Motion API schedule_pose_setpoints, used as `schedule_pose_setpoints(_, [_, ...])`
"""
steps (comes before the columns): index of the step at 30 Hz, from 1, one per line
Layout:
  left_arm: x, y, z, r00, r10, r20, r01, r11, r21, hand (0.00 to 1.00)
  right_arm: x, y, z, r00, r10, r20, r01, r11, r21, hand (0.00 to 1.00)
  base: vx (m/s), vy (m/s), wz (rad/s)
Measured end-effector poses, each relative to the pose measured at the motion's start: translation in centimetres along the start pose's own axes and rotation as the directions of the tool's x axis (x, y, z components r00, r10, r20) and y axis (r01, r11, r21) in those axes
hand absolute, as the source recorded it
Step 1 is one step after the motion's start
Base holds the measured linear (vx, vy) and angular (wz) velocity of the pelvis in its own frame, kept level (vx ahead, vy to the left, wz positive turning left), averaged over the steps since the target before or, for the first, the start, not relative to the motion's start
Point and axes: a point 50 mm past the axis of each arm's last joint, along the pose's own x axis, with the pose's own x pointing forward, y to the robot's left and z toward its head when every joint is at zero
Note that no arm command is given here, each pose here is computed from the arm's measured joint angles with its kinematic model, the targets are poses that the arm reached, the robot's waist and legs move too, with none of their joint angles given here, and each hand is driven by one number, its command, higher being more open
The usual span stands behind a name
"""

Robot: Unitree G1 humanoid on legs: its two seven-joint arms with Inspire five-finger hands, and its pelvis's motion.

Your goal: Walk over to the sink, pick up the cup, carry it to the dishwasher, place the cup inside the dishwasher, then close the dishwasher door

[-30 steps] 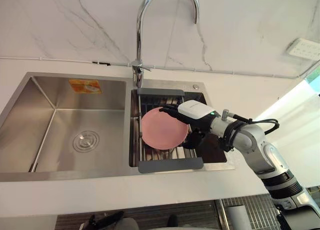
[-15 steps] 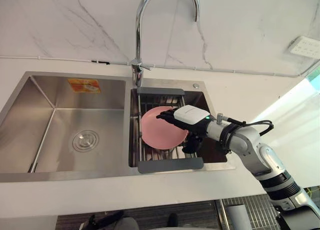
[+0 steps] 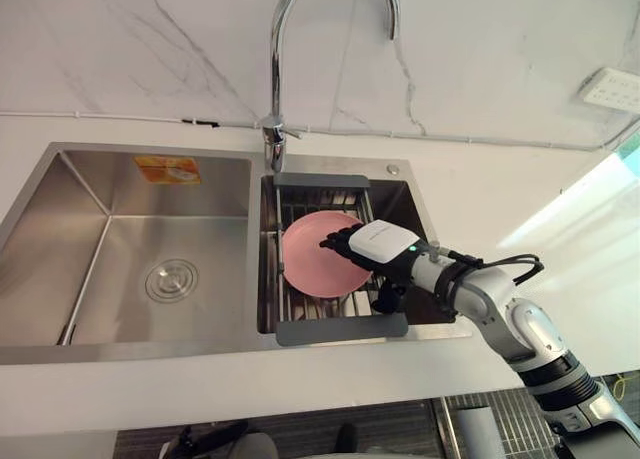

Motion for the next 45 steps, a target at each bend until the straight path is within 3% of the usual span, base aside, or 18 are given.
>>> schedule_pose_setpoints(3, [0.0,-0.1,0.0,1.000,-0.004,-0.003,0.004,1.000,0.001,1.00,0.2,0.2,0.1,1.000,-0.007,-0.010,0.007,0.999,-0.039,1.00,-0.04,-0.009,-0.01])
schedule_pose_setpoints(4, [0.0,-0.1,0.0,1.000,-0.004,-0.004,0.004,1.000,0.000,1.00,0.2,0.2,0.2,1.000,-0.011,-0.011,0.010,0.999,-0.045,0.00,-0.04,-0.010,-0.01])
schedule_pose_setpoints(15, [0.0,-0.6,-0.2,1.000,-0.016,-0.011,0.016,1.000,0.010,1.00,0.2,0.8,0.2,0.989,-0.139,-0.043,0.132,0.982,-0.134,0.00,-0.02,-0.005,0.00])
schedule_pose_setpoints(24, [-0.1,-0.9,-0.4,1.000,-0.026,-0.014,0.026,1.000,0.009,1.00,0.5,0.5,1.2,0.964,-0.264,0.024,0.262,0.939,-0.222,0.00,-0.02,-0.007,0.00])
schedule_pose_setpoints(35, [-0.2,-1.2,-0.5,0.999,-0.035,-0.011,0.035,0.999,-0.004,1.00,-0.5,-1.0,-0.4,0.912,-0.407,-0.048,0.388,0.895,-0.218,0.00,0.00,0.000,0.00])
schedule_pose_setpoints(45, [-0.3,-1.5,-1.1,0.999,-0.041,-0.023,0.041,0.999,0.001,1.00,-2.3,-2.0,-1.2,0.862,-0.493,-0.118,0.484,0.869,-0.099,0.00,0.00,0.000,0.02])
